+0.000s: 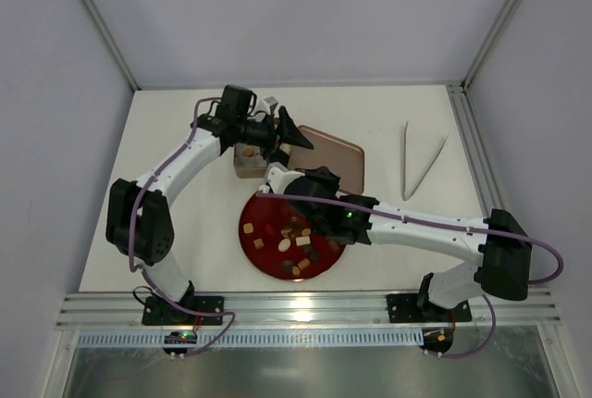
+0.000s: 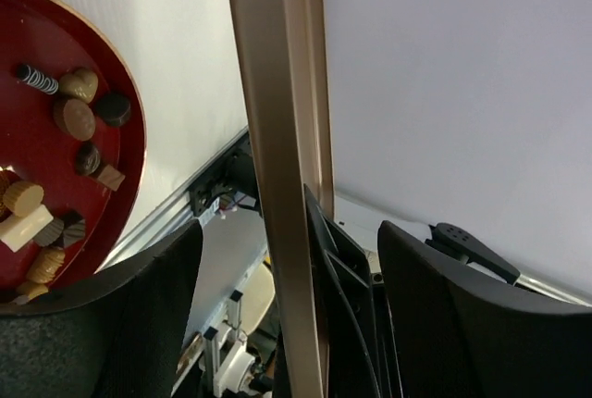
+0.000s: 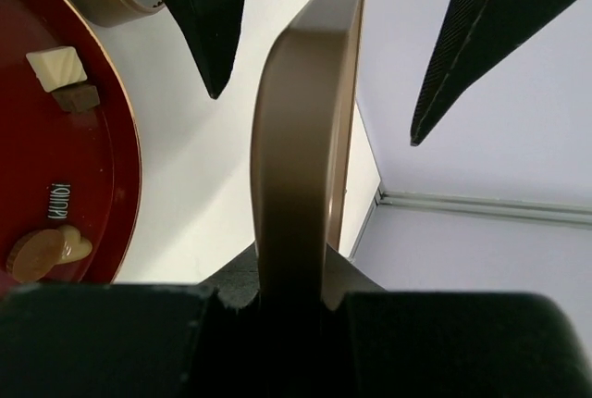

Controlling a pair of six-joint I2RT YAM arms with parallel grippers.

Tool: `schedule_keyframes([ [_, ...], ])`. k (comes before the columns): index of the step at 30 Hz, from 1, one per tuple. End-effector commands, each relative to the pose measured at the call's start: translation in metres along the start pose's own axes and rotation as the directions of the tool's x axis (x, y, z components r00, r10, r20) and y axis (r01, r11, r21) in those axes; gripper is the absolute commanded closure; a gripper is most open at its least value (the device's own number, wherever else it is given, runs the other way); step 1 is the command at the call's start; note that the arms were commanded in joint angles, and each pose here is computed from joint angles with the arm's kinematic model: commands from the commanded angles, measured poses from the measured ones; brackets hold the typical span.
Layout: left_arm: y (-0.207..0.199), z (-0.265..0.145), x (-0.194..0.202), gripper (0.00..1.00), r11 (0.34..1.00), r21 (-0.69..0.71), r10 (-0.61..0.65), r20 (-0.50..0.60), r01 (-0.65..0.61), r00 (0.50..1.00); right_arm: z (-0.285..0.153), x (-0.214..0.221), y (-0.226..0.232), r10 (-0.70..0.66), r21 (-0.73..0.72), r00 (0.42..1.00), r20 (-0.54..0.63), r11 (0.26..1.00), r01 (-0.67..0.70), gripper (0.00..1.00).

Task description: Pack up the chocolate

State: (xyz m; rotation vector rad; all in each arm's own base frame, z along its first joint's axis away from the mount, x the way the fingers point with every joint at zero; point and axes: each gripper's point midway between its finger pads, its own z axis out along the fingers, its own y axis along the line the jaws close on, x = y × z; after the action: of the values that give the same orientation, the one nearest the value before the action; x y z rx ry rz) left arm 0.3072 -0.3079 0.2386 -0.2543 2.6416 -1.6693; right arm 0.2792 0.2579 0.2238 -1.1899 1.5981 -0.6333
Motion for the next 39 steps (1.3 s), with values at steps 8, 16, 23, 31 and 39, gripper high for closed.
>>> schedule_keyframes([
  [8,-0.042,-0.056,-0.046,0.1,0.98,0.035,0.183,0.235,-0.197,0.955,-0.032,-0.02,-0.06,0.207,0.038,0.976,0.067,0.977,-0.21,0.96],
  [16,-0.073,-0.113,-0.101,0.09,0.966,0.113,0.168,0.405,-0.232,0.899,-0.028,-0.043,-0.069,0.449,-0.189,0.891,0.068,0.883,-0.43,0.96],
  [23,-0.055,-0.167,-0.142,0.14,0.981,0.018,0.147,0.591,-0.195,0.793,0.022,-0.073,-0.101,0.772,-0.52,0.635,-0.015,0.537,-0.665,0.96],
  [31,0.049,-0.204,-0.183,0.36,0.899,-0.43,0.289,0.72,0.079,0.631,0.098,-0.109,-0.124,0.925,-0.756,0.204,-0.32,-0.12,-0.643,0.96],
  [39,0.129,-0.187,-0.2,0.39,0.816,-0.536,0.267,0.681,0.215,0.682,0.16,-0.132,-0.108,0.882,-0.776,0.046,-0.469,-0.387,-0.498,0.96],
])
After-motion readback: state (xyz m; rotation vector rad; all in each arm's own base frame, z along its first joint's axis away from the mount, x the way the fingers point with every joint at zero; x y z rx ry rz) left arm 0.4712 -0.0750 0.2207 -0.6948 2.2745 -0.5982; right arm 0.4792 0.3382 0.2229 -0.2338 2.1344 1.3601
